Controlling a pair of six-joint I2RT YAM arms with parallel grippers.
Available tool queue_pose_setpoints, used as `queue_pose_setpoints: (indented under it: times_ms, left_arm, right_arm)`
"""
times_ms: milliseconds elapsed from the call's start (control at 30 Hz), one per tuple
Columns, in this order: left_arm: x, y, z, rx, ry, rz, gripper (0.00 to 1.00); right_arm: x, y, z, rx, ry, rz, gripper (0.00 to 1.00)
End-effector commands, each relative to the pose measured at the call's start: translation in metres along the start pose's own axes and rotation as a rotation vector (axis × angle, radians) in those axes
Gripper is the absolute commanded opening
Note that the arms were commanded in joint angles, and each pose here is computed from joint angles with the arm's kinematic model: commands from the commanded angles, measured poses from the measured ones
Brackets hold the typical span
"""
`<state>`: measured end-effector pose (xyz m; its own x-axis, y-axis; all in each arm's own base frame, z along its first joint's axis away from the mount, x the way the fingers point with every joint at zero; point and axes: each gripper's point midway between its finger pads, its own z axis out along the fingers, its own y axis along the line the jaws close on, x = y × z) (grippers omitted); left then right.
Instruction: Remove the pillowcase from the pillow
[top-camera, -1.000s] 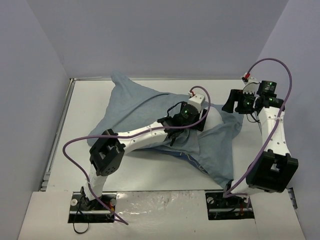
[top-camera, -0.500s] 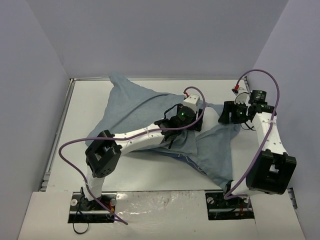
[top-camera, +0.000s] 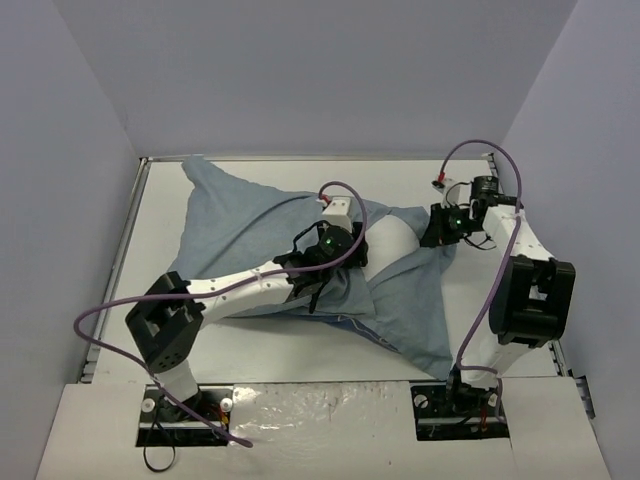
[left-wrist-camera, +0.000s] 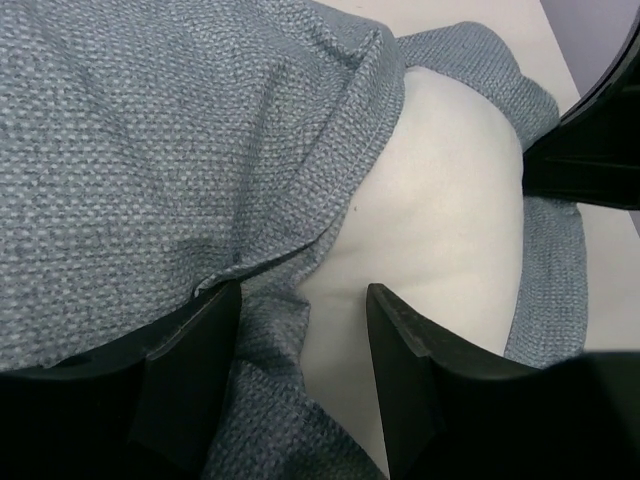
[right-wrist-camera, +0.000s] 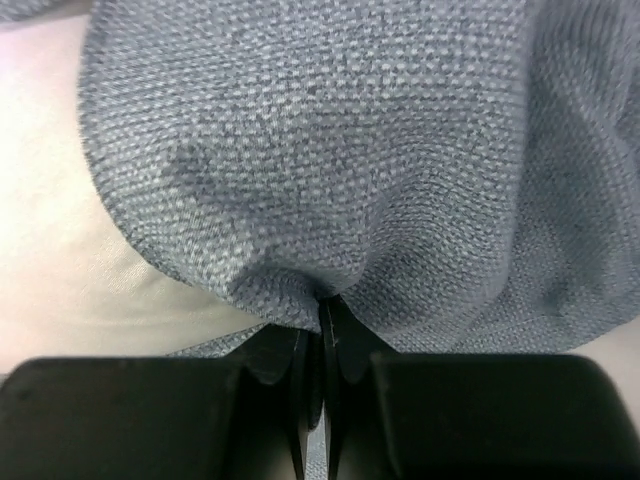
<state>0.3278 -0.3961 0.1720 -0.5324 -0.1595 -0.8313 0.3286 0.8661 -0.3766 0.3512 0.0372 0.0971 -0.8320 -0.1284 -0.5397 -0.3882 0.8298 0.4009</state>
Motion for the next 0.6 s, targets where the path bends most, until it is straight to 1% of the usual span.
queue_pose_setpoints:
  times_ms: [0,67,133,167,200,233,267,300,333,367,400,433,467,500,533,567]
  left_arm:
    - [0.048,0.084,-0.023,-0.262,0.137,0.049,0.52]
    - [0.039,0.09,-0.031,-0.265,0.115,0.031,0.53]
    - [0.033,0.094,-0.035,-0.26,0.096,0.033,0.55]
    - [0.022,0.089,-0.04,-0.234,0.075,0.055,0.59]
    - [0.015,0.083,-0.041,-0.205,0.06,0.066,0.62]
    - [0.0,0.068,-0.044,-0.134,0.041,0.094,0.64]
    - [-0.006,0.059,-0.045,-0.093,0.041,0.113,0.69]
    - [-0.014,0.048,-0.047,-0.054,0.033,0.13,0.7]
    - [-0.032,0.023,-0.051,0.035,0.019,0.131,0.71]
    - [-0.042,0.012,-0.053,0.076,0.006,0.159,0.73]
    - [-0.05,0.003,-0.055,0.1,0.001,0.17,0.76]
    - [-0.053,-0.003,-0.057,0.114,0.017,0.186,0.77]
    - [-0.068,-0.019,-0.057,0.147,0.003,0.195,0.79]
    - [-0.073,-0.023,-0.056,0.143,0.007,0.2,0.8]
    - [-0.07,-0.024,-0.055,0.133,0.039,0.214,0.82]
    - [-0.081,-0.034,-0.05,0.133,0.027,0.216,0.83]
  right_arm:
    - [-0.046,0.011,0.0,-0.024,-0.088,-0.148,0.01]
    - [-0.058,0.013,0.004,-0.017,-0.108,-0.162,0.0]
    - [-0.062,0.008,0.009,-0.003,-0.115,-0.152,0.0]
    - [-0.065,0.005,0.012,0.005,-0.124,-0.146,0.0]
    - [-0.065,0.003,0.014,0.005,-0.125,-0.139,0.0]
    - [-0.064,0.001,0.018,-0.003,-0.123,-0.126,0.0]
    - [-0.064,0.002,0.02,-0.013,-0.123,-0.121,0.0]
    - [-0.064,0.003,0.023,-0.019,-0.124,-0.118,0.0]
    - [-0.064,0.005,0.024,-0.029,-0.128,-0.117,0.0]
    - [-0.065,0.008,0.026,-0.038,-0.129,-0.125,0.0]
    - [-0.064,0.01,0.027,-0.045,-0.127,-0.128,0.0]
    - [-0.063,0.015,0.028,-0.063,-0.127,-0.13,0.0]
    - [-0.063,0.018,0.03,-0.073,-0.126,-0.135,0.0]
    - [-0.06,0.02,0.031,-0.081,-0.12,-0.131,0.0]
    - [-0.059,0.022,0.032,-0.085,-0.12,-0.131,0.0]
    - [-0.059,0.023,0.033,-0.088,-0.127,-0.133,0.0]
